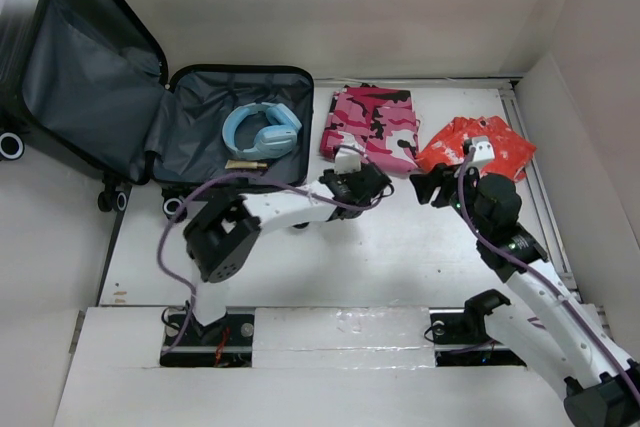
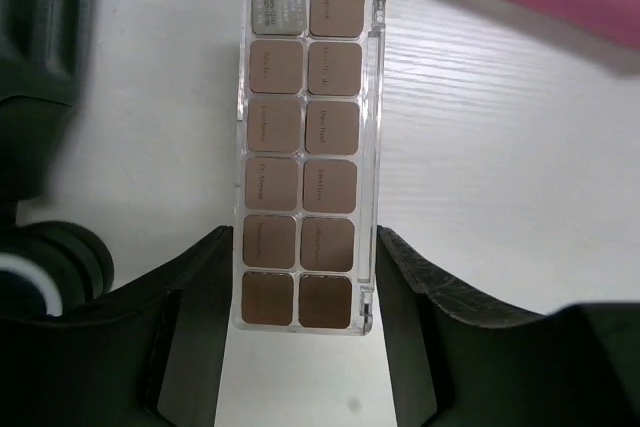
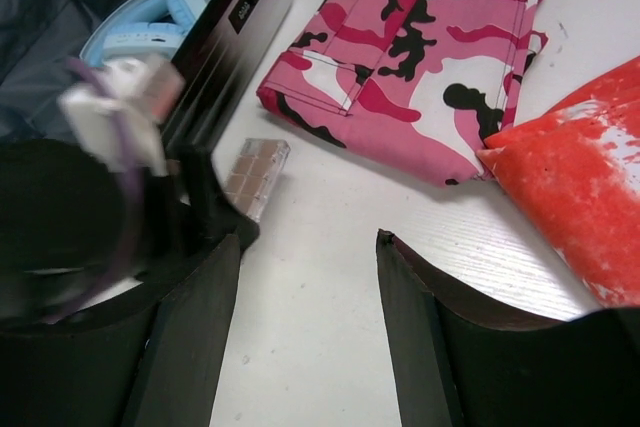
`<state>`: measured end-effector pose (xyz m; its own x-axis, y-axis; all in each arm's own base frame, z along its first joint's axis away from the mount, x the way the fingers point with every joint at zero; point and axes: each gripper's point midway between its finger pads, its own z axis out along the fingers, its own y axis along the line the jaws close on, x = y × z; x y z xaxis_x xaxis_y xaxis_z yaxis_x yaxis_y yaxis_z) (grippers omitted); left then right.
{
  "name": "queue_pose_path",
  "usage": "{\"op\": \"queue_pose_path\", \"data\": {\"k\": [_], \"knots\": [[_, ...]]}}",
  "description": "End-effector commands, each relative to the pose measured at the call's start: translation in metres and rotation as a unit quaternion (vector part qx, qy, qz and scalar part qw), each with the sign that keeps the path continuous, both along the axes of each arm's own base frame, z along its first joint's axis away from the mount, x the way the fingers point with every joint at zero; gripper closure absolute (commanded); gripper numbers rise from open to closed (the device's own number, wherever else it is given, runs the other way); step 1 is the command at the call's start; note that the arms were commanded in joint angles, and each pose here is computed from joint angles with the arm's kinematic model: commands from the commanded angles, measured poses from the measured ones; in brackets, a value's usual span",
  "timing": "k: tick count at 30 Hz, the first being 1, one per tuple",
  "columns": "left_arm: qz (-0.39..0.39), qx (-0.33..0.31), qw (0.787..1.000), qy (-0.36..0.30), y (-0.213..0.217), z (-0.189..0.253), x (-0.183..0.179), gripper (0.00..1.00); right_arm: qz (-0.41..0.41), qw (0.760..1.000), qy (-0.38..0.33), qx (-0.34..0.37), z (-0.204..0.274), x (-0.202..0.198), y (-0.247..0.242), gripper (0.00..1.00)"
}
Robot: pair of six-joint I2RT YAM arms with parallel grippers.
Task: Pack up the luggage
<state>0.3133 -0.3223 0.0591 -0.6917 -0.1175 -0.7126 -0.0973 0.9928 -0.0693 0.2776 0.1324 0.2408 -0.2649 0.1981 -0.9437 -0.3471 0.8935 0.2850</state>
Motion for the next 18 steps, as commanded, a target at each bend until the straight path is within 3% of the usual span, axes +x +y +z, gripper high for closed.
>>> {"op": "queue_pose_path", "data": {"k": [1,6,10,11,15,17,18], "knots": [[-0.020,-0.102,0.992,-0.069,-0.010,0.104,-0.005,1.00,-0.012,0.999,-0.037,0.010,0.029,0.001,-0.003,0.37],[-0.009,-0.144,0.983,-0.114,0.012,0.155,0.004,1.00,-0.012,0.999,-0.033,0.009,0.029,0.000,-0.004,0.37],[0.080,-0.142,0.971,-0.173,0.075,0.188,0.042,1.00,-0.012,0.999,-0.037,0.010,0.033,0.000,-0.004,0.37],[0.124,-0.149,0.962,-0.190,0.108,0.201,0.057,0.99,-0.008,0.999,-0.033,0.009,0.031,0.001,-0.002,0.37],[0.216,-0.168,0.937,-0.215,0.186,0.191,0.096,0.90,0.002,1.000,-0.029,0.004,0.029,0.002,0.002,0.37],[0.247,-0.175,0.933,-0.197,0.216,0.171,0.109,0.90,0.002,1.000,-0.029,0.004,0.029,0.002,0.002,0.37],[0.286,-0.178,0.923,-0.185,0.253,0.158,0.122,0.90,0.002,1.000,-0.029,0.004,0.029,0.002,0.002,0.37]]}}
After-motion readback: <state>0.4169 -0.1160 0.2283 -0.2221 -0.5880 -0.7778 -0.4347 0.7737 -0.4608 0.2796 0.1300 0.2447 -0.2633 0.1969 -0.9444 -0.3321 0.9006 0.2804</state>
